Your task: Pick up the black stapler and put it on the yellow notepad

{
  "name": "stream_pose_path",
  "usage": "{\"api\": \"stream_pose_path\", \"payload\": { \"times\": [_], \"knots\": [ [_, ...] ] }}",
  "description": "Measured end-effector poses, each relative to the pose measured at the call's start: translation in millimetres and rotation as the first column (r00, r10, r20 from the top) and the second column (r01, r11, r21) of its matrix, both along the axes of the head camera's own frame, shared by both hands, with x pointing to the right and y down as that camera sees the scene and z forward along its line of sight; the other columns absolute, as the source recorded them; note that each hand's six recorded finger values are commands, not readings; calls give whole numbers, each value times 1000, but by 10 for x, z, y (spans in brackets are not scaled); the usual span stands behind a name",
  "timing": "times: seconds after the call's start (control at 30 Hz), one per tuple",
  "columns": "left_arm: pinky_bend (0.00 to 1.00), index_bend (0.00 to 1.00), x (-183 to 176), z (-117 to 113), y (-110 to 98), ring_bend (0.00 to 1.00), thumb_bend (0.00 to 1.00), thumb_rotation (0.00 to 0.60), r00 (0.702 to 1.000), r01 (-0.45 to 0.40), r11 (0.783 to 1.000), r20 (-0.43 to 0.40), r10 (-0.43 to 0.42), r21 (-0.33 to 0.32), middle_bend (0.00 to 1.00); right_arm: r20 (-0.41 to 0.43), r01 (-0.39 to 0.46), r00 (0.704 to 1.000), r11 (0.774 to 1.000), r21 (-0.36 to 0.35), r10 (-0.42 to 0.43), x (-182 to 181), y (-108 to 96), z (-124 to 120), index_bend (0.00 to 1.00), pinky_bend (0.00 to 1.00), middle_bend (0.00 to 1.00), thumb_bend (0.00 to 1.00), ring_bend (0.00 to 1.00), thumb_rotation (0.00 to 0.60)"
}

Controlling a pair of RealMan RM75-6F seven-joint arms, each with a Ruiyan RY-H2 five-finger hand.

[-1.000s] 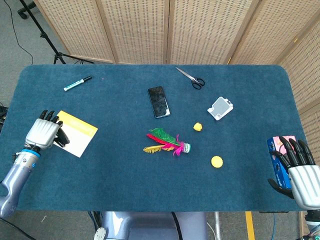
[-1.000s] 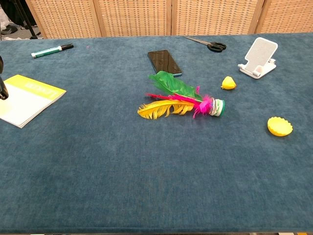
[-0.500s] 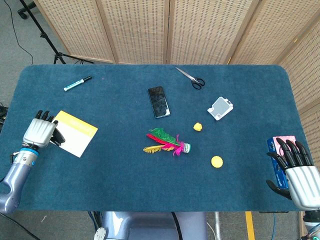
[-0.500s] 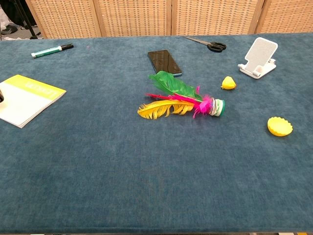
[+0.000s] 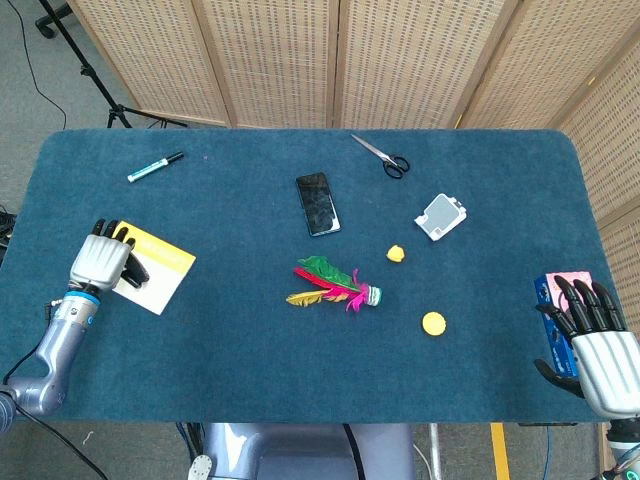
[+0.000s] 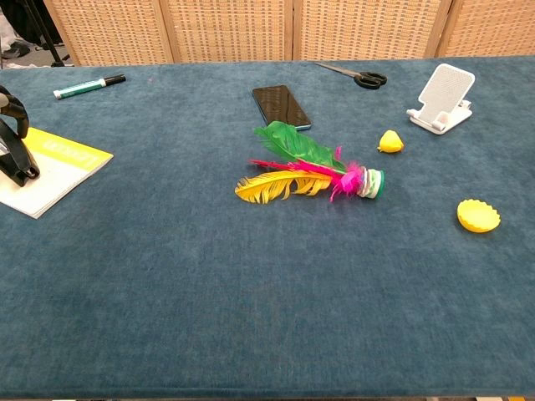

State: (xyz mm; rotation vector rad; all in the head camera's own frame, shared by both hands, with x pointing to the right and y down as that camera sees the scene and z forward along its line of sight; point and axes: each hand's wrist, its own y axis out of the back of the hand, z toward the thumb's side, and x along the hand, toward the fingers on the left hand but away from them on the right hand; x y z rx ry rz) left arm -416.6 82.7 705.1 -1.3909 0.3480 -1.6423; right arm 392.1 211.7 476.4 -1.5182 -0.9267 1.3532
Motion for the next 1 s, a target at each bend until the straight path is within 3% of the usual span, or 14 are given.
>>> {"api": "stream_pose_path", "payload": {
  "times": [0.1,0.23,0.4,0.7,1.0],
  "knots": [
    [115,365,-10,15,21,21,279,600,1000,1,1000,4,-1,-8,141,-1,1,1000,1000,1,-1,0,3,-6,257,20,57,208,0,600],
    [38,238,-47,14,41,0,271,600,1000,6,1000,14,-6,-14,25,0,1,1000,1000,5,-1,-2,4,-19,257,20,57,208,0,600],
    [0,56,-95,-17,34,0,260,600,1000,19,1000,18,-19,-2,0,-1,7,1000,1000,2,-7,-20,15,-14,257,20,57,208,0,600],
    [0,32,-103,-94,8,0,258,600,999,34,999,-4,-33,17,0,-1,6,1000,1000,1,-6,-24,16,-9,257,20,57,208,0,600],
    [0,32,122,-516,47,0,246,600,987,50,996,-156,-38,79,0,6,-4,1000,1000,5,4,-4,-2,-31,257,20,57,208,0,600]
  ]
}}
